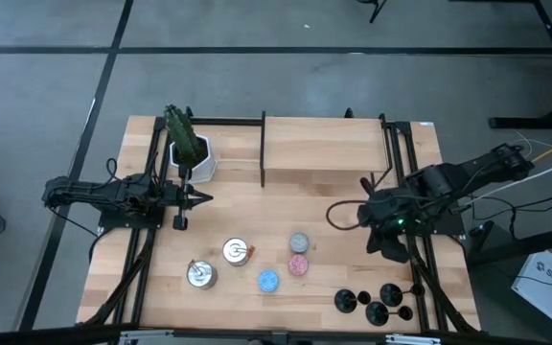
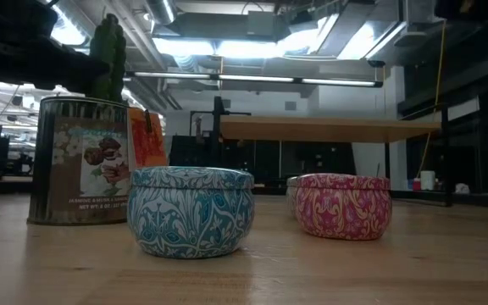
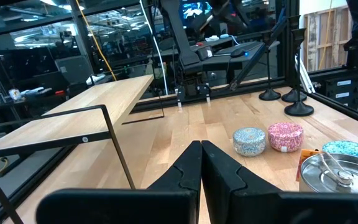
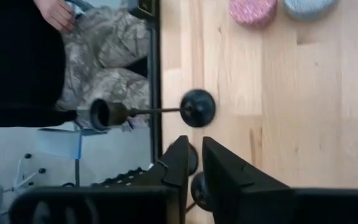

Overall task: Pick & Place candle stick holders
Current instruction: Put the right black candle holder on the shelf

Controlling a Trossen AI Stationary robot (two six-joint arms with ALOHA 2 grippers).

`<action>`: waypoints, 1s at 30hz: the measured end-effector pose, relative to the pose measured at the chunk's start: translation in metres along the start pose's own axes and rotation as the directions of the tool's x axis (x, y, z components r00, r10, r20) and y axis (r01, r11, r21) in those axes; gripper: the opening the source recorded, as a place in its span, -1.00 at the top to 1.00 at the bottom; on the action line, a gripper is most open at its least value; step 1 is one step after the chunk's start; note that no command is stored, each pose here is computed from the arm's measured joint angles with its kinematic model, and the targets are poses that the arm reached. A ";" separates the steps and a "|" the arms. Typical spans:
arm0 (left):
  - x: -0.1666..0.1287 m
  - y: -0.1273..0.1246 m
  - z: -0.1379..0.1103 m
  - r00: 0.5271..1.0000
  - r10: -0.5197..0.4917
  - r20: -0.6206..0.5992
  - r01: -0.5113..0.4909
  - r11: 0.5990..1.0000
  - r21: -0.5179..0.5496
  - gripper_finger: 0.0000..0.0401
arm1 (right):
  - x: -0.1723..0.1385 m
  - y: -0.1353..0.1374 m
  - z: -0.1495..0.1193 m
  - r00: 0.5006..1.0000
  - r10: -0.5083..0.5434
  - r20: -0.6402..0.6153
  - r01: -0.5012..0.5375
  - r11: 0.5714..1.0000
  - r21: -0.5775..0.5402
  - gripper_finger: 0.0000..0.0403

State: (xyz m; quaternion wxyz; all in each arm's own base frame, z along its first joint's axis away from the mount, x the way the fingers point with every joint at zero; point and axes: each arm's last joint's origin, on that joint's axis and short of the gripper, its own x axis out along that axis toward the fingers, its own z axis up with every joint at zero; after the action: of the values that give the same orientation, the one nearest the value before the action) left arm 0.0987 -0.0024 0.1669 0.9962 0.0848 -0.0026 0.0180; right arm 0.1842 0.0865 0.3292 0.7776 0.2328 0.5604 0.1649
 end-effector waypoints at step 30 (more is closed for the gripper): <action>0.000 0.000 0.000 1.000 0.000 0.000 0.000 1.000 0.000 0.98 | 0.008 0.007 -0.013 0.970 0.114 -0.216 -0.070 0.977 0.202 -0.10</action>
State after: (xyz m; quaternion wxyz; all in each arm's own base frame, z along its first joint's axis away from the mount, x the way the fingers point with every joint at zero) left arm 0.0987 -0.0024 0.1667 0.9962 0.0848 -0.0023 0.0179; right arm 0.1747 0.0983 0.3233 0.6739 0.3124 0.6472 0.1715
